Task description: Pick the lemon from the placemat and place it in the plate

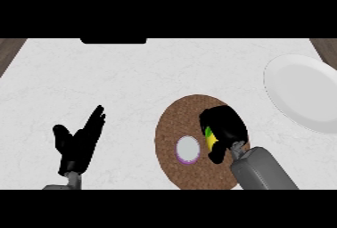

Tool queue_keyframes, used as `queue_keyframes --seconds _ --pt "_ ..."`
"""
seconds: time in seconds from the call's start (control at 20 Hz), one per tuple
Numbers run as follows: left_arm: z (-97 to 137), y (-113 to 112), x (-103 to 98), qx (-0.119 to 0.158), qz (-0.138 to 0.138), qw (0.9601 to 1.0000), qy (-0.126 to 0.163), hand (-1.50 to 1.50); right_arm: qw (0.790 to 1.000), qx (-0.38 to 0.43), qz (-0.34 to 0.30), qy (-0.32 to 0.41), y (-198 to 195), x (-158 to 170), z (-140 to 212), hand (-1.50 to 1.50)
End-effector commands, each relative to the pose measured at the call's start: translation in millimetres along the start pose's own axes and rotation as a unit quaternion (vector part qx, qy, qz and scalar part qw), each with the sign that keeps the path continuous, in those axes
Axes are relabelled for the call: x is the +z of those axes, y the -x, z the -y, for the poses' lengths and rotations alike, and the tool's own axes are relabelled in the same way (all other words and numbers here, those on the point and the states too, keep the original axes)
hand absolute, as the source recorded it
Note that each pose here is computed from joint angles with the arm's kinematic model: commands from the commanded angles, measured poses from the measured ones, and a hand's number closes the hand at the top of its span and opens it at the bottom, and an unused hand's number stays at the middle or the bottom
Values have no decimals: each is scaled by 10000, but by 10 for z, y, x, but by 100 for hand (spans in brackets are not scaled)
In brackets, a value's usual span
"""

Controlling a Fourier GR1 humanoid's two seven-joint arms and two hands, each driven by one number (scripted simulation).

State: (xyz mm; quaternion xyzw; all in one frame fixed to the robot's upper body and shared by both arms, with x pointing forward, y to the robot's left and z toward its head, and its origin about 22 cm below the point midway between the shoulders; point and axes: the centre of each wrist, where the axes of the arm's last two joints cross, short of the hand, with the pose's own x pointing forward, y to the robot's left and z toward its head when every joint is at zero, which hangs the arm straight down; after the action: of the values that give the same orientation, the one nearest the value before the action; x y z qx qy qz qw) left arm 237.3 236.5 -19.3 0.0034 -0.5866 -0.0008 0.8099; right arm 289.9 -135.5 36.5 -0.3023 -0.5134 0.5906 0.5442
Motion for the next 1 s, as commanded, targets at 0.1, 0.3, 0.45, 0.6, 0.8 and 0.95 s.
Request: queue_keyframes --seconds 0.1,0.3,0.45,0.6,0.8,0.95 --pt "52 142 56 -19 -315 9995 56 0 9531 -1307 -2524 1036 -65 -218 150 150" --pt "3 104 -44 -1 -312 9994 129 0 9156 -1496 -2277 2956 -369 -254 509 150" --pt "27 135 -14 -102 -334 9994 84 0 8828 -1374 -2587 3673 -482 -311 551 150" --pt "-63 144 103 -70 -294 9995 61 0 8484 -1839 -2747 4135 -631 -269 639 150" --pt "-111 24 38 2 -302 9995 46 0 8007 -2199 -2990 4702 -432 -284 675 150" --pt "12 103 36 -36 -331 9994 -16 0 7731 -2332 -3208 4951 -286 -251 693 150"
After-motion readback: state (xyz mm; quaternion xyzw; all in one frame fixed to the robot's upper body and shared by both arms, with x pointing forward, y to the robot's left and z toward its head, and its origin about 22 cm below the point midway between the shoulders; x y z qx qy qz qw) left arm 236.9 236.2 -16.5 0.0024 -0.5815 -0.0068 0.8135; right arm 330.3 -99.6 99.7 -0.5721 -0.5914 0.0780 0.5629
